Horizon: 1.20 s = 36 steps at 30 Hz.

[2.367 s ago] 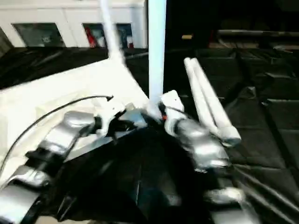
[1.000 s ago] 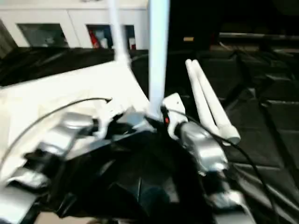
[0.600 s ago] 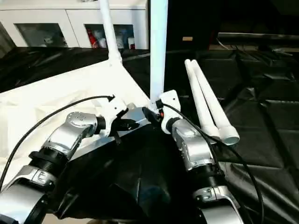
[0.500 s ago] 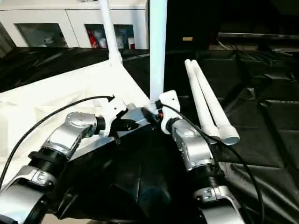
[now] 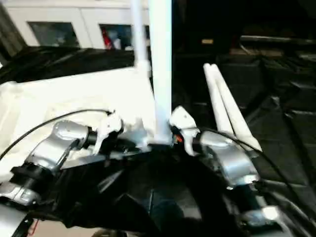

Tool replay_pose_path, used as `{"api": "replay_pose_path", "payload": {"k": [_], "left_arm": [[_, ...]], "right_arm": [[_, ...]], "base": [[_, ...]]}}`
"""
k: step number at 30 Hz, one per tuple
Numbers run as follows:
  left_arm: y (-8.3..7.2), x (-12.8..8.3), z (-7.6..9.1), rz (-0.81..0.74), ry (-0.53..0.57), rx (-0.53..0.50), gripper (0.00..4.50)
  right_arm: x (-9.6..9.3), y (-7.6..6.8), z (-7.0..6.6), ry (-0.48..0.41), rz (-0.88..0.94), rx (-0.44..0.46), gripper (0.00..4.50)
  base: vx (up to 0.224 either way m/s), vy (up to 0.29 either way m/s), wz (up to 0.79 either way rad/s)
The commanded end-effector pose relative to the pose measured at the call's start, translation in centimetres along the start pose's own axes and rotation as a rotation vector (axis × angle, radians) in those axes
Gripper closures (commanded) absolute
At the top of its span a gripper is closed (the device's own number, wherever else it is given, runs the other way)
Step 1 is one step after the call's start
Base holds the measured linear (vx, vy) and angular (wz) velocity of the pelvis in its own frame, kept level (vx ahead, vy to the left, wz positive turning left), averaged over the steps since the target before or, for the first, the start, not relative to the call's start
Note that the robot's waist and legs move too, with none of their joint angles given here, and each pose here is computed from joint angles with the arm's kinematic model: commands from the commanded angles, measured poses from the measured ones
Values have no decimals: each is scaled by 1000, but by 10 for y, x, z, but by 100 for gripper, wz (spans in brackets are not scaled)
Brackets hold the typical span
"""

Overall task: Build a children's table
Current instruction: Rotate leg to tighten

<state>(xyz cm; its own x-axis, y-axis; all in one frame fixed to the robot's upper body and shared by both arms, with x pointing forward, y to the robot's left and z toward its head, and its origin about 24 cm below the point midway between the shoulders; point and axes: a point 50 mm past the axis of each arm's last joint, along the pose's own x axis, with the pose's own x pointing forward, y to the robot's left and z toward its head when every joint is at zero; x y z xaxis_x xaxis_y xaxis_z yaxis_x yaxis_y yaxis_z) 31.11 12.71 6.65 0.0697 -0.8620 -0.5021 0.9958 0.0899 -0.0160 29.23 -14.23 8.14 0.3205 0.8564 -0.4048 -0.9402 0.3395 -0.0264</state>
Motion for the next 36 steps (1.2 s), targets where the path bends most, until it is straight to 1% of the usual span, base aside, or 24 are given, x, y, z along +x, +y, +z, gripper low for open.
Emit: {"api": "replay_pose_path", "payload": {"k": [1, 2, 3, 6, 9, 12, 13, 14, 15, 16, 17, 18, 20, 21, 22, 25, 28, 29, 31, 32, 33, 34, 36], "left_arm": [[-4, -4, 12, -69, -37, 74, 450], [-4, -5, 12, -73, -35, 74, 450], [-4, -5, 12, -75, -34, 74, 450], [-5, -5, 12, -82, -34, 72, 450], [-5, -4, 12, -81, -34, 72, 450], [-5, -4, 12, -80, -35, 72, 450], [-5, -3, 13, -73, -39, 68, 450], [-4, -2, 13, -60, -44, 59, 450], [-2, -1, 13, -45, -47, 51, 450], [2, 1, 16, 10, -62, 21, 450], [4, 2, 17, 27, -68, 11, 450], [12, 7, 23, 109, -94, -34, 450], [20, 14, 30, 189, -120, -74, 450], [20, 14, 30, 189, -120, -74, 450], [26, 20, 37, 252, -138, -101, 450], [32, 28, 44, 324, -151, -122, 450], [35, 38, 51, 365, -157, -122, 450], [35, 41, 53, 368, -158, -117, 450], [33, 45, 55, 358, -159, -109, 450], [30, 46, 55, 328, -159, -86, 450], [30, 46, 55, 325, -159, -84, 450], [28, 45, 54, 313, -159, -77, 450], [26, 43, 52, 292, -162, -69, 450]], "right_arm": [[-3, 6, 3, -10, 75, -9, 58], [-3, 7, 3, -11, 79, -7, 74], [-4, 7, 3, -11, 83, -4, 74], [-3, 8, 2, -10, 93, 4, 93], [0, 10, 2, -13, 101, 15, 125], [2, 13, 1, -17, 111, 23, 140], [4, 14, 1, -23, 109, 30, 157], [6, 15, 0, -32, 101, 44, 165], [8, 15, -1, -36, 87, 50, 170], [14, 11, -3, -48, 12, 77, 170], [16, 10, -4, -51, -16, 88, 176], [25, 4, -7, -67, -132, 142, 178], [38, 0, -10, -75, -241, 205, 178], [38, 0, -10, -75, -241, 205, 178], [50, -3, -11, -77, -323, 248, 179], [66, -5, -10, -86, -414, 295, 180], [87, -3, -2, -112, -455, 330, 181], [94, -1, 2, -117, -456, 324, 181], [100, 4, 7, -130, -426, 302, 181], [100, 6, 10, -155, -394, 307, 146], [100, 6, 11, -157, -391, 308, 125], [98, 5, 11, -156, -383, 289, 111], [94, 4, 12, -154, -375, 260, 102]], "base": [[0, 0, 0], [0, 0, 0], [0, 0, 0], [0, 0, 0], [0, 0, 0], [0, 0, 0], [0, 0, 0], [0, 0, 0], [0, 0, 0], [0, 0, 0], [0, 0, 0], [0, 0, 0], [0, 0, 0], [0, 0, 0], [0, 0, 0], [0, 0, 0], [0, 0, 0], [0, 0, 0], [0, 0, 0], [0, 0, 0], [0, 0, 0], [0, 0, 0], [0, 0, 0]]}}
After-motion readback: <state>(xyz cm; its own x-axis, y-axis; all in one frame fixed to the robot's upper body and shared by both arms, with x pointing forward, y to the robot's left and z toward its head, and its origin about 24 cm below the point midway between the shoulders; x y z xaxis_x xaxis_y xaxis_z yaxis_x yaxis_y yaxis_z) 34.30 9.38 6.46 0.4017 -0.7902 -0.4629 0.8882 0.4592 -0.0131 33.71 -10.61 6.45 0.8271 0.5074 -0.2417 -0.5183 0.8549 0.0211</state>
